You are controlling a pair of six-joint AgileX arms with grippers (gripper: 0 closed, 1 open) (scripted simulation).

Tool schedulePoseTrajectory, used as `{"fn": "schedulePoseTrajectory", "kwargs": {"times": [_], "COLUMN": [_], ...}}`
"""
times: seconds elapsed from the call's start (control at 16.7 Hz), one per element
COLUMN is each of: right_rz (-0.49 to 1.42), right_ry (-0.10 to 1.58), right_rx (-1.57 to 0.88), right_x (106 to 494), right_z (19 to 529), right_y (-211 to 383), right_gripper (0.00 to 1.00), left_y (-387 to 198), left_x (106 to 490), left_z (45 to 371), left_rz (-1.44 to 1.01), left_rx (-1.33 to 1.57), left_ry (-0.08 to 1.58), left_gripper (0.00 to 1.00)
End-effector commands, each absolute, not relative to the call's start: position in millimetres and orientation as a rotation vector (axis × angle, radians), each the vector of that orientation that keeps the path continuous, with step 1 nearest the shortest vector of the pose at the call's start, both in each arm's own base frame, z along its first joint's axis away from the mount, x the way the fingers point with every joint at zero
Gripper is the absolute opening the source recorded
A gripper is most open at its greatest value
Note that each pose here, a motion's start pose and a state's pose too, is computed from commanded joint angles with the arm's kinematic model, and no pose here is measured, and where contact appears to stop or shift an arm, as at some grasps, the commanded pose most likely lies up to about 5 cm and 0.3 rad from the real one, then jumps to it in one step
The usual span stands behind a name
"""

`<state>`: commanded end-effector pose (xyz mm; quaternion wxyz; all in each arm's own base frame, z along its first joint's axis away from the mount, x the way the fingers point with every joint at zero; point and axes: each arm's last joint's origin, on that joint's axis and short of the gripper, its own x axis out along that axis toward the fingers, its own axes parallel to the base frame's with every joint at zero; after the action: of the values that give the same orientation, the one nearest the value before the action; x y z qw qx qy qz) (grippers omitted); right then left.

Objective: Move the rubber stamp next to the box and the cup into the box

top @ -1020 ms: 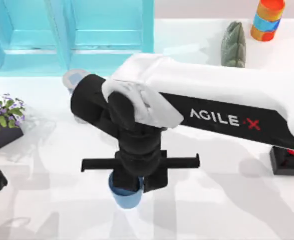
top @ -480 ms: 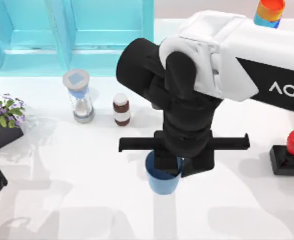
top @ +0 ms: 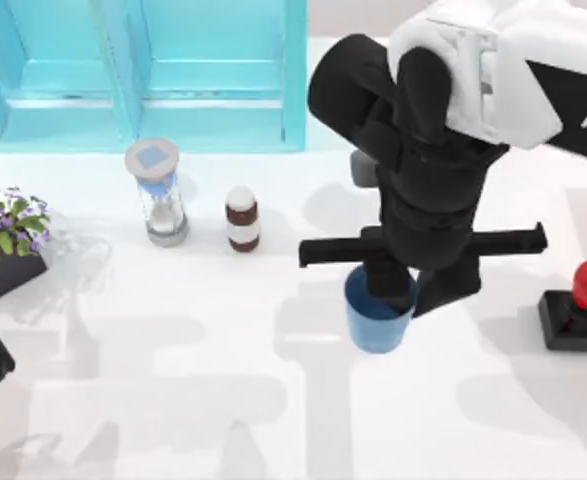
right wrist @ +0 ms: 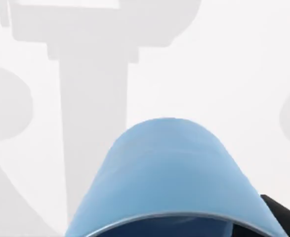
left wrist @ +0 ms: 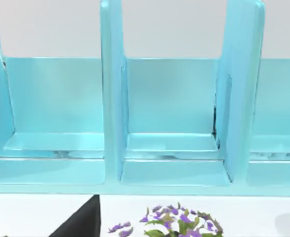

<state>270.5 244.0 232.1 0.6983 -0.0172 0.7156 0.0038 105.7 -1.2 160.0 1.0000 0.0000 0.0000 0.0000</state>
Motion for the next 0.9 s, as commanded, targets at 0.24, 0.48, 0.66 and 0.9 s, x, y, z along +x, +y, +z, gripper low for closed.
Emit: {"fn": "schedulePoseTrajectory", "kwargs": {"times": [0.24,0.48,0.66,0.9], "right_rz": [0.046,0.025,-0.005,-0.045], "right_ry": [1.612,1.609,1.595,1.591], "right_rx": [-0.066,-0.02,0.029,0.087], "right_x": [312,331,331,311], "right_z": [231,232,236,236], "right_y": [166,77,20,-77], "right_gripper": [0.0,0.0,0.0,0.0], "left_y": [-1,-1,-1,-1], "left_x": [106,106,106,106], "left_z": [160,160,160,160], "left_rz": [0.0,0.0,0.0,0.0], "left_rx": [0.0,0.0,0.0,0.0], "left_ry": [0.0,0.0,0.0,0.0], "left_gripper": [1.0,1.0,1.0,1.0]}}
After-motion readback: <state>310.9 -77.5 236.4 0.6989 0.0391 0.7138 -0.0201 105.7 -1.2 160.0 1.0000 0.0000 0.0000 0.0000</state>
